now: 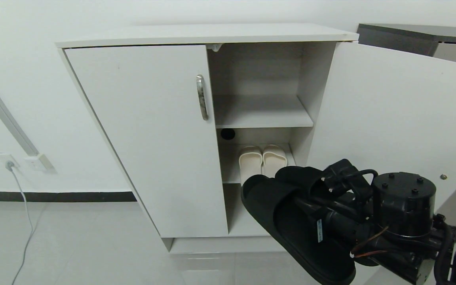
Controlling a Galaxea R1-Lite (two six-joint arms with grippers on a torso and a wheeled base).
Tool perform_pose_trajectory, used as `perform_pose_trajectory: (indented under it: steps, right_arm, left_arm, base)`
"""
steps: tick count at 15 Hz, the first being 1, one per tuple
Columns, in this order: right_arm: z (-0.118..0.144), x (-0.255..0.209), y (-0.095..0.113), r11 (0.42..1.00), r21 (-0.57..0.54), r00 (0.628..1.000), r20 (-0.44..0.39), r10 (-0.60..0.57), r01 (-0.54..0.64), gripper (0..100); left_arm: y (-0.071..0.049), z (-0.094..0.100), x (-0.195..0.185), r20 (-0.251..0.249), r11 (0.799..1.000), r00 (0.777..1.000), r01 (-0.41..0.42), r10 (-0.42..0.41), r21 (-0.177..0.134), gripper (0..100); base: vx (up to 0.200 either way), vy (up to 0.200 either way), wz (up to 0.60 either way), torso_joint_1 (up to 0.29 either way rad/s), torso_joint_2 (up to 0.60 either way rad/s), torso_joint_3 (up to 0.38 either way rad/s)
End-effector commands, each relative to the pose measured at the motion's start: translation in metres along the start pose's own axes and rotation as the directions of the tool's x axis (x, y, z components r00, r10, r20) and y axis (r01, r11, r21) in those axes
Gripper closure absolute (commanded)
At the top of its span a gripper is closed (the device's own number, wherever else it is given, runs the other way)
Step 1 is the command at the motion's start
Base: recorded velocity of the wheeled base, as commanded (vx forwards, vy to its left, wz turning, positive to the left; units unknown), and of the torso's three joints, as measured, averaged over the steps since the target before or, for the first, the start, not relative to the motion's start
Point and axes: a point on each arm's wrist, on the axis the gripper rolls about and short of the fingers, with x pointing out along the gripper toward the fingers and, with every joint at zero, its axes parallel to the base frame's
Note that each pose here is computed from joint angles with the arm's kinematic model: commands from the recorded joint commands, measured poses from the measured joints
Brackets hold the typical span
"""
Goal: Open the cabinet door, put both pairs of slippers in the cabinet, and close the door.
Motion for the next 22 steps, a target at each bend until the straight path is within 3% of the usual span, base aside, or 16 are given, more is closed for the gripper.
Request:
perform_pose_trajectory:
  steps: [1,5,8,19,22]
  right_arm:
    - [-0.002,0.002,0.0,1.0,-0.002,1.0,-0.01,0.0,0.0,100]
    - [-0.006,0.002,0.0,1.0,-0.004,1.0,-0.022,0.001,-0.001,100]
    - [-0.007,0.002,0.0,1.0,-0.025,1.0,-0.026,-0.001,0.0,100]
    - [-0.02,0.004,0.007,0.998,-0.053,0.998,-0.061,0.025,-0.029,100]
    - [-0.026,0.01,0.01,0.998,-0.056,0.999,-0.028,0.029,-0.03,100]
  left_arm:
    - [0.0,0.0,0.0,-0.001,1.0,1.0,-0.001,0.001,0.0,100]
    - [0.0,0.0,0.0,-0.001,1.0,1.0,-0.001,0.001,0.001,100]
    - [0.0,0.0,0.0,-0.001,1.0,1.0,-0.001,0.001,0.001,100]
    - [0.0,0.0,0.0,-0.001,1.0,1.0,-0.001,0.001,-0.003,100]
    - [0.0,0.0,0.0,-0.001,1.0,1.0,-0.002,0.002,-0.003,100]
  base:
    - [0.0,0.0,0.0,0.0,0.0,0.0]
    - [0.0,0.0,0.0,0.0,0.0,0.0]
    - [0.0,0.2,0.0,0.001,0.0,0.005]
    - [0.0,0.0,-0.05,0.0,0.0,0.0]
    - [0.0,0.0,0.0,0.0,0.0,0.0]
